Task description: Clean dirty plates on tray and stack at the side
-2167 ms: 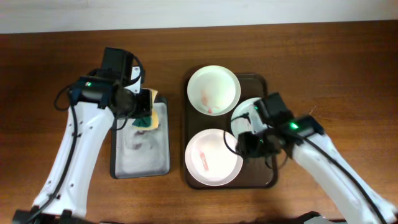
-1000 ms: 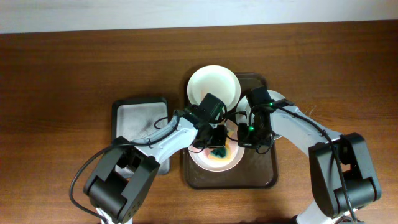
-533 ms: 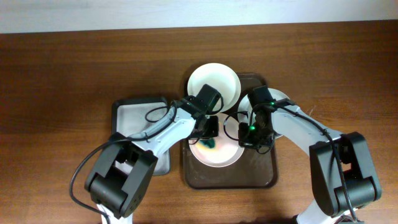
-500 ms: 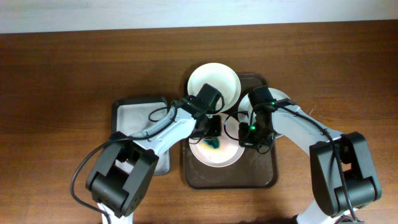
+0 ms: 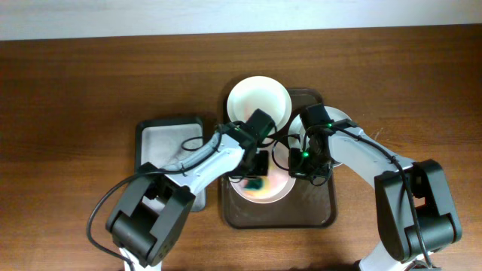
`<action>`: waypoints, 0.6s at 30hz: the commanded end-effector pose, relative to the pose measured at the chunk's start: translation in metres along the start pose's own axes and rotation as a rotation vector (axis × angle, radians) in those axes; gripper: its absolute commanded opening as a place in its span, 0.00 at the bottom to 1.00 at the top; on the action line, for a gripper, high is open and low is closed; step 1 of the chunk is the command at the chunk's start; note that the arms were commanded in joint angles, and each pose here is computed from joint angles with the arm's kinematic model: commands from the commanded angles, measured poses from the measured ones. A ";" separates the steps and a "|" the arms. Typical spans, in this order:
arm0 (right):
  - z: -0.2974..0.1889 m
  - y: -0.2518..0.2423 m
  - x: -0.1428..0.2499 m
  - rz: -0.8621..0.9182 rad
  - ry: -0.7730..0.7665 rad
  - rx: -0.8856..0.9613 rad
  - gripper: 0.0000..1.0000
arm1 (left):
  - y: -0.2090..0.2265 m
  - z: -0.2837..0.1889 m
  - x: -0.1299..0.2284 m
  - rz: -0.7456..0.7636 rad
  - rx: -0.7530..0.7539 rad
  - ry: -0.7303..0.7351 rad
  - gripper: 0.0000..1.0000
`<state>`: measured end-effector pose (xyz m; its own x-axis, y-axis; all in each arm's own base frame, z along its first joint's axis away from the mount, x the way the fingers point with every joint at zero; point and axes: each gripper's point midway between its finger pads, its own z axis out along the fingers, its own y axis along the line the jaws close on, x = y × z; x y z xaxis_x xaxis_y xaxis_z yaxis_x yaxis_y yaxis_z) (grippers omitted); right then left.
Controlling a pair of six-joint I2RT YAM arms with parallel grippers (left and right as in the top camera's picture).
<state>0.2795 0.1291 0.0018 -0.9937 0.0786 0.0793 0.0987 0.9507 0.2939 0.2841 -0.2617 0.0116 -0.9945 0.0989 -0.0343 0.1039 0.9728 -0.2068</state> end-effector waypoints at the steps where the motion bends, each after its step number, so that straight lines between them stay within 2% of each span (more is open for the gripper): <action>1: 0.010 -0.017 0.005 -0.005 0.022 0.085 0.04 | 0.100 -0.004 -0.020 -0.070 -0.402 -0.089 0.00; 4: 0.010 -0.017 0.006 -0.005 0.023 0.086 0.04 | 0.104 -0.030 -0.031 -0.114 -0.387 -0.100 0.00; 8: 0.010 -0.018 0.007 -0.004 0.027 0.087 0.04 | 0.055 -0.086 -0.048 -0.095 -0.147 -0.161 0.00; 10: 0.003 -0.016 0.008 -0.024 0.017 0.084 0.04 | 0.037 -0.144 -0.047 -0.021 -0.024 -0.263 0.00; 12: -0.012 -0.011 0.008 -0.052 -0.017 0.075 0.04 | 0.061 -0.185 -0.041 -0.022 -0.062 -0.343 0.00; 15: -0.044 -0.002 0.006 -0.115 -0.107 0.058 0.04 | 0.135 -0.209 -0.024 -0.140 -0.284 -0.340 0.00; 17: -0.081 -0.004 0.001 -0.150 -0.237 0.110 0.04 | 0.175 -0.197 -0.017 -0.214 -0.324 -0.285 0.00; 18: -0.121 -0.008 0.002 -0.178 -0.376 0.199 0.04 | 0.191 -0.173 -0.012 -0.238 -0.276 -0.243 0.00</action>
<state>0.2789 0.1076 0.0779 -0.9861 0.0020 -0.1659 -0.0338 0.9765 0.2128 0.3180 -0.0636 0.1752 -0.9386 -0.1526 -0.3093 -0.1673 0.9857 0.0214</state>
